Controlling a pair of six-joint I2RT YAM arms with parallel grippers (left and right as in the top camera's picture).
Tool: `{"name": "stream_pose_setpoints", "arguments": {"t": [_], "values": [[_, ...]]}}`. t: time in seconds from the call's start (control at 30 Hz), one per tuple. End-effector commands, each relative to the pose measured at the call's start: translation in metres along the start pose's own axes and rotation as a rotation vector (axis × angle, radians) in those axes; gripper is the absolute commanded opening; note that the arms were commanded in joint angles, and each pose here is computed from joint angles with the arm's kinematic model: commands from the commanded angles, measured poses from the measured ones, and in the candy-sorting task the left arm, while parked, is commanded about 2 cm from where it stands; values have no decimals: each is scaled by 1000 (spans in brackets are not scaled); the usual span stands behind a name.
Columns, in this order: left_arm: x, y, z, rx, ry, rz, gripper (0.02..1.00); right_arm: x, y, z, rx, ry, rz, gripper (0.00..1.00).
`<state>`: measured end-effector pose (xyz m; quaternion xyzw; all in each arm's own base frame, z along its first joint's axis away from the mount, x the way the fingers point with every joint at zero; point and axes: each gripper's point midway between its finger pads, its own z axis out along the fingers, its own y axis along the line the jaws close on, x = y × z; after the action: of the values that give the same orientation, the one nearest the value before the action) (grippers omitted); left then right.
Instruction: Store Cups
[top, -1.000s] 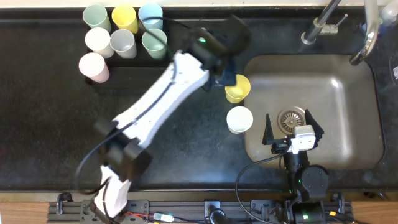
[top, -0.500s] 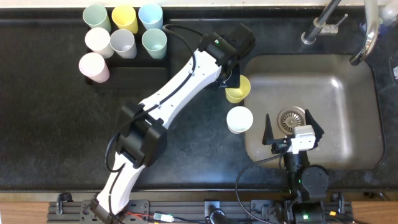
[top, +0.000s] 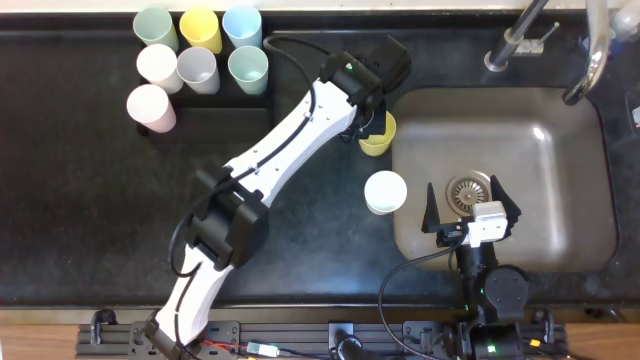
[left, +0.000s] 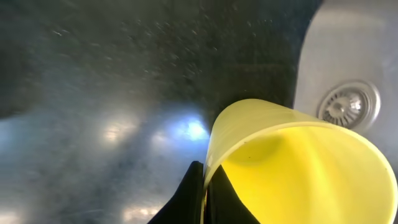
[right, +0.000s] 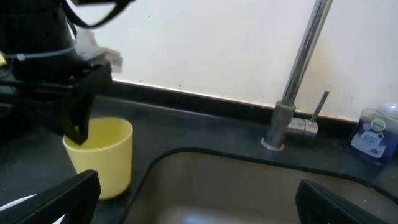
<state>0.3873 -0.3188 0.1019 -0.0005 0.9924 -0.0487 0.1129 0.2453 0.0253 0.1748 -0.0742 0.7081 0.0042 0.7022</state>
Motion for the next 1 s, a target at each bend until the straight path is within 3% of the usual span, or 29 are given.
{"name": "stream_pose_setpoints", "arguments": {"t": [0.03,0.17,0.27,0.47,0.6,1.0], "values": [[-45,37,-115,-32,-319,-137,34,3,0,0,2,-2,0,998],[-58,106,-186,-111,-479,-356,34,3,0,0,2,-2,0,996],[-47,168,-213,-181,-489,-599,34,3,0,0,2,-2,0,998],[-11,248,-210,-344,-396,-967,34,3,0,0,2,-2,0,998],[4,272,-177,-375,-324,-1248,34,3,0,0,2,-2,0,996],[-3,305,-99,-340,-233,-1412,34,3,0,0,2,-2,0,993]]}}
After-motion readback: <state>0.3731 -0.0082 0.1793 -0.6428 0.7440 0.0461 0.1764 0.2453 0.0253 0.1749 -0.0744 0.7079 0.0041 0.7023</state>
